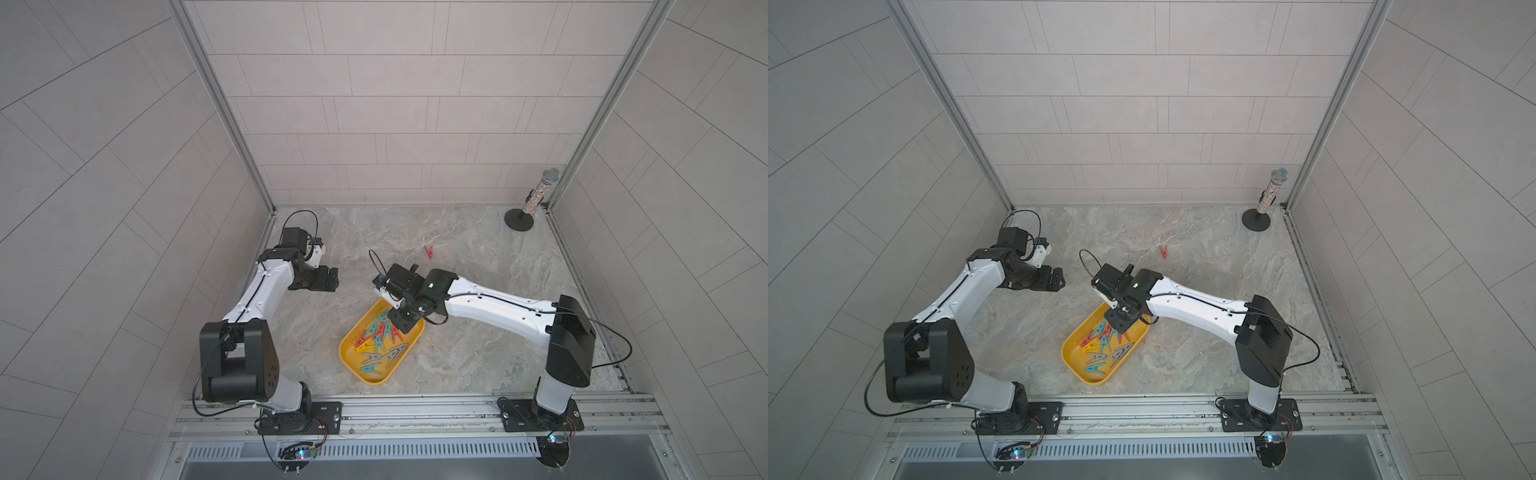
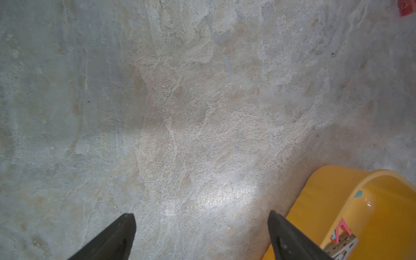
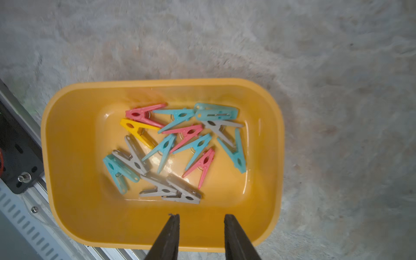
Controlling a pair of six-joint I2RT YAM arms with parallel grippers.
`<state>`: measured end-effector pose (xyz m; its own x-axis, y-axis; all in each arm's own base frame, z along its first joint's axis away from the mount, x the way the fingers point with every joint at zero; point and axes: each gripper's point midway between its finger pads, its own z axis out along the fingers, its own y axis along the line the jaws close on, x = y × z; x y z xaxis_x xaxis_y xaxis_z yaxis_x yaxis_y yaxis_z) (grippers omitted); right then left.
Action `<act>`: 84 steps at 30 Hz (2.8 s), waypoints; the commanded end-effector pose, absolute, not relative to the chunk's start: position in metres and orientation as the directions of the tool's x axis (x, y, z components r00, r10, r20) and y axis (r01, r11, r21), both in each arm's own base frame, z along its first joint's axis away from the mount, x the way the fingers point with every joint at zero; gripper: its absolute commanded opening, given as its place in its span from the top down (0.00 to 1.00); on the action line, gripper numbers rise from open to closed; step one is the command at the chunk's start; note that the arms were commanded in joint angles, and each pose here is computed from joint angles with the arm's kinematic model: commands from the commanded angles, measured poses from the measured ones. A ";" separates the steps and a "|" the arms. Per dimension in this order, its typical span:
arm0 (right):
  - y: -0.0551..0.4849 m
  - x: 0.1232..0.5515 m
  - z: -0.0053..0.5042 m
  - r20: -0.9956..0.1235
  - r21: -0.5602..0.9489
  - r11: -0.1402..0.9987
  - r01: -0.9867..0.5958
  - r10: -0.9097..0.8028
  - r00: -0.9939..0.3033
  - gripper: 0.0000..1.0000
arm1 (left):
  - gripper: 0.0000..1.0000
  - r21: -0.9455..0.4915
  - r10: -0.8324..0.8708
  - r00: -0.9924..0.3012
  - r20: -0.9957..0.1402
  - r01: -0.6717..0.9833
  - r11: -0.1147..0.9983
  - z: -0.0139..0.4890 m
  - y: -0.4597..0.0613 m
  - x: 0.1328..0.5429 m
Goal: Take the clothespins out of the storage box
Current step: Pick up the clothespin from the storage box.
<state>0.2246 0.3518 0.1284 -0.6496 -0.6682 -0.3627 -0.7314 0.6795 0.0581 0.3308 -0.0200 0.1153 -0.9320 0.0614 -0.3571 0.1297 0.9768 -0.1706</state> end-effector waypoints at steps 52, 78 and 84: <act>0.343 0.231 0.015 -0.146 -0.008 0.794 -0.607 -0.602 -0.785 0.74 | 0.00 -0.162 0.058 -0.924 -0.378 0.128 0.978 0.124 -0.017 0.334; 0.339 0.251 0.134 -0.403 0.058 0.816 -0.575 -0.508 -0.761 1.00 | 0.00 -0.168 0.065 -0.930 -0.362 0.133 0.977 0.119 -0.018 0.333; 0.295 0.296 0.164 -0.429 0.210 0.883 -0.421 -0.303 -0.851 1.00 | 0.00 -0.181 0.067 -0.930 -0.362 0.141 0.973 0.120 -0.021 0.332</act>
